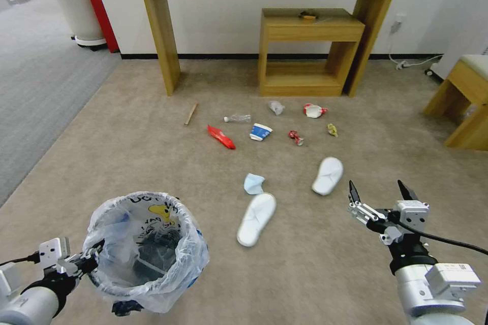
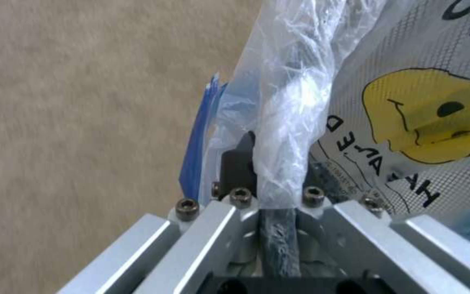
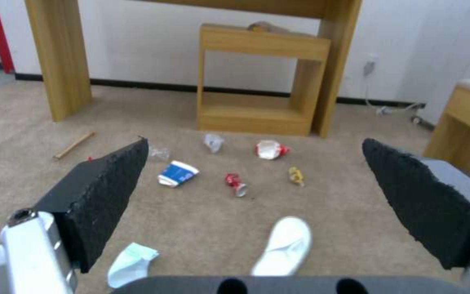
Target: Pick up the trash bin and place the garbage on the floor into it.
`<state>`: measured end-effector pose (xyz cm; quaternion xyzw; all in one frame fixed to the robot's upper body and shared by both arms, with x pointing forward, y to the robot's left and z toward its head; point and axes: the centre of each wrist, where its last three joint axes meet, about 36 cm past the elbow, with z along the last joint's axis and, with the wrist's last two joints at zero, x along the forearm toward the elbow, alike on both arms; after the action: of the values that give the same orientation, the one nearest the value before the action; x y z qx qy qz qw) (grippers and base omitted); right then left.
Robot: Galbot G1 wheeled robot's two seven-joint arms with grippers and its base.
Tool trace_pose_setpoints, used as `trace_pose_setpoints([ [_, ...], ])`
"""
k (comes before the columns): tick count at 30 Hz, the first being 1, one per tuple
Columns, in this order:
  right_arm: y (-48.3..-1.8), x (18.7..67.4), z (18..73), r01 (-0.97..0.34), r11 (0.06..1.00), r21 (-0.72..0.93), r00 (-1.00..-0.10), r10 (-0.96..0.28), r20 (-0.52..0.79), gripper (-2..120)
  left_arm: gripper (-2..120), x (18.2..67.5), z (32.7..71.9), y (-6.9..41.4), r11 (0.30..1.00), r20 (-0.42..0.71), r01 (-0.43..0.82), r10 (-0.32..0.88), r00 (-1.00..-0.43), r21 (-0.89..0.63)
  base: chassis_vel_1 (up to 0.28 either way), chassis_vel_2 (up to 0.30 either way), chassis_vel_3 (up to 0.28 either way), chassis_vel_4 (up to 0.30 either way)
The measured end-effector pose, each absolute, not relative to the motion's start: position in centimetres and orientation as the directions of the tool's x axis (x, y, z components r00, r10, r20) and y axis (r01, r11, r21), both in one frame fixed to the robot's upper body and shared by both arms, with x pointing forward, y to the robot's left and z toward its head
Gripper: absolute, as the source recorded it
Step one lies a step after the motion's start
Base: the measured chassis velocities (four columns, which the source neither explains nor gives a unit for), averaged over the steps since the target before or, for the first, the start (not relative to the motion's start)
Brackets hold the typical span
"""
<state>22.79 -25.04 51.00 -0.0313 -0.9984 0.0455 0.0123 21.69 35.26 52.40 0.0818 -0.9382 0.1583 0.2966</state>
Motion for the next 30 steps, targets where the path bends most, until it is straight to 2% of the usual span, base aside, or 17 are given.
trace_pose_setpoints([
  [3,-25.4,24.3,50.0,0.07,0.995,-0.065,-0.993,0.076,0.093,100,0,22.0,52.1,35.8,0.935,0.585,-0.255,-0.068,-0.808,-0.245,-0.041,0.221,0.025,-0.22],
  [8,-26.2,26.3,48.2,0.068,0.995,-0.073,-0.988,0.077,0.131,100,0,23.1,51.6,37.1,0.942,0.585,-0.248,-0.071,-0.808,-0.227,-0.024,0.061,0.021,-0.056],
  [16,-27.3,31.4,45.9,-0.074,0.994,0.082,-0.961,-0.093,0.259,100,0,23.3,50.9,38.4,0.943,0.597,-0.238,-0.055,-0.8,-0.234,-0.003,-0.03,-0.011,0.018],
  [19,-26.4,35.6,42.8,-0.124,0.981,0.146,-0.92,-0.169,0.354,100,0,22.9,50.7,38.5,0.938,0.601,-0.258,-0.071,-0.796,-0.231,0.0,0.0,0.0,0.0],
  [20,-26.4,35.6,42.8,-0.124,0.981,0.146,-0.92,-0.169,0.354,100,0,22.9,50.7,38.5,0.938,0.601,-0.258,-0.071,-0.796,-0.231,0.0,0.0,0.0,0.0],
  [22,-24.8,39.2,39.7,-0.112,0.981,0.16,-0.885,-0.172,0.434,100,0,22.7,50.7,38.5,0.935,0.601,-0.27,-0.081,-0.795,-0.231,0.0,0.0,0.0,0.0],
  [27,-21.3,43.7,36.8,-0.106,0.977,0.187,-0.824,-0.192,0.533,100,0,22.7,50.7,38.4,0.932,0.6,-0.287,-0.101,-0.794,-0.223,0.0,0.0,0.0,0.0],
  [30,-17.6,46.4,35.1,-0.094,0.96,0.264,-0.696,-0.253,0.672,100,0,22.7,50.8,38.2,0.927,0.595,-0.3,-0.114,-0.796,-0.225,0.0,0.0,0.0,0.0],
])
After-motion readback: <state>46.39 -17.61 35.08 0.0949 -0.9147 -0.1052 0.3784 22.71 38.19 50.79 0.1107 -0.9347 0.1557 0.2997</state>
